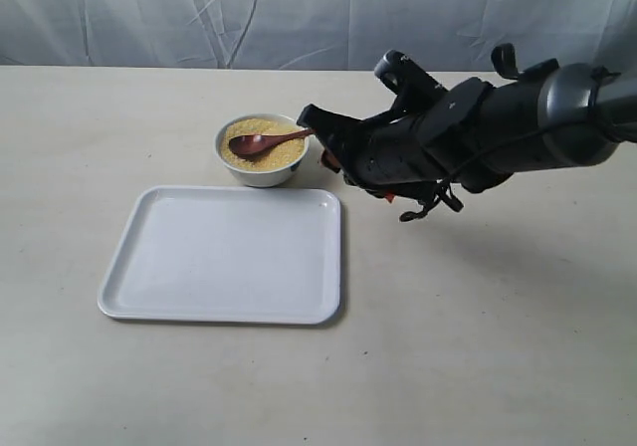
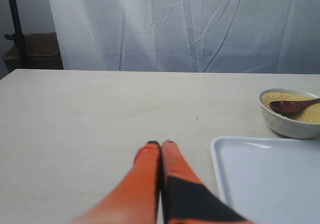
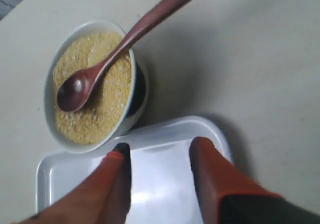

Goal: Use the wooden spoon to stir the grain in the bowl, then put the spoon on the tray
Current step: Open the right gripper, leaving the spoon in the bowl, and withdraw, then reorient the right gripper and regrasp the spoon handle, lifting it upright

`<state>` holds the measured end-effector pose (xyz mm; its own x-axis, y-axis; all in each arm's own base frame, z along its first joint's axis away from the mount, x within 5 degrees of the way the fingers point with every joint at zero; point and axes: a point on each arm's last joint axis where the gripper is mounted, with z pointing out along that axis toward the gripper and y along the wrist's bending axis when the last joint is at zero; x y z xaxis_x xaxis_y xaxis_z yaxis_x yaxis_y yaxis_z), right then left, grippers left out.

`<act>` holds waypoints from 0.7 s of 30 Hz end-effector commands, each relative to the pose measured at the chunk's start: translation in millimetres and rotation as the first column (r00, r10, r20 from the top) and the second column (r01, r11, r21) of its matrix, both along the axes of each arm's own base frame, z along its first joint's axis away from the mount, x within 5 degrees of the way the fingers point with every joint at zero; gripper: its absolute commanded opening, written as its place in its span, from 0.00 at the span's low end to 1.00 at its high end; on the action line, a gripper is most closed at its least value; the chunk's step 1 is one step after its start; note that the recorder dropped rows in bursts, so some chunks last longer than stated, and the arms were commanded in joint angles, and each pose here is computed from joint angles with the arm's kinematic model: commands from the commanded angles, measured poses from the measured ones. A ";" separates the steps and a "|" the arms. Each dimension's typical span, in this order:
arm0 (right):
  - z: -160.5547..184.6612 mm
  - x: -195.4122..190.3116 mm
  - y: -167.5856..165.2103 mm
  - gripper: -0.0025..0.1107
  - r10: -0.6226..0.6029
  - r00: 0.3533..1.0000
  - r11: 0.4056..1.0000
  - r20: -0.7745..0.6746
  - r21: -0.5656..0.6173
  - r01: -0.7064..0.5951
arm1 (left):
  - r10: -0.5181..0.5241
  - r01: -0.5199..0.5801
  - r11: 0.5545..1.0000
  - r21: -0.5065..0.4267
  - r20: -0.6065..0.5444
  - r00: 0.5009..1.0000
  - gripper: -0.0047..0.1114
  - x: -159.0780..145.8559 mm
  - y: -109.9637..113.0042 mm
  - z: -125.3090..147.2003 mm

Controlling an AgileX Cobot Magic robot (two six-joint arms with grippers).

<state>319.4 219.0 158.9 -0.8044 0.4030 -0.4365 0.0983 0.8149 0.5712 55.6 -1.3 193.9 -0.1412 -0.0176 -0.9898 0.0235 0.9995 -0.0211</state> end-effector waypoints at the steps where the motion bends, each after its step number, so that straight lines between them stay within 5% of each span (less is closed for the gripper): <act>1: 8.1 12.0 1.8 0.37 0.173 0.978 0.982 -0.119 0.099 -0.161 | 0.001 -0.001 1.000 0.003 0.012 1.000 0.04 0.1 0.1 -0.3; 11: 17.9 -34.7 21.6 0.37 -0.095 0.969 0.993 0.229 -0.046 0.108 | 0.001 -0.001 1.000 0.003 0.012 1.000 0.04 0.1 0.1 -0.3; 16: 25.0 -45.1 42.7 0.37 -0.240 0.955 0.946 0.175 0.261 0.190 | 0.001 -0.001 1.000 0.003 0.012 1.000 0.04 0.1 0.1 -0.3; 21: 29.6 -63.9 54.4 0.37 -0.306 0.910 0.795 0.281 0.600 0.082 | 0.001 -0.001 1.000 0.003 0.012 1.000 0.04 0.1 0.1 -0.3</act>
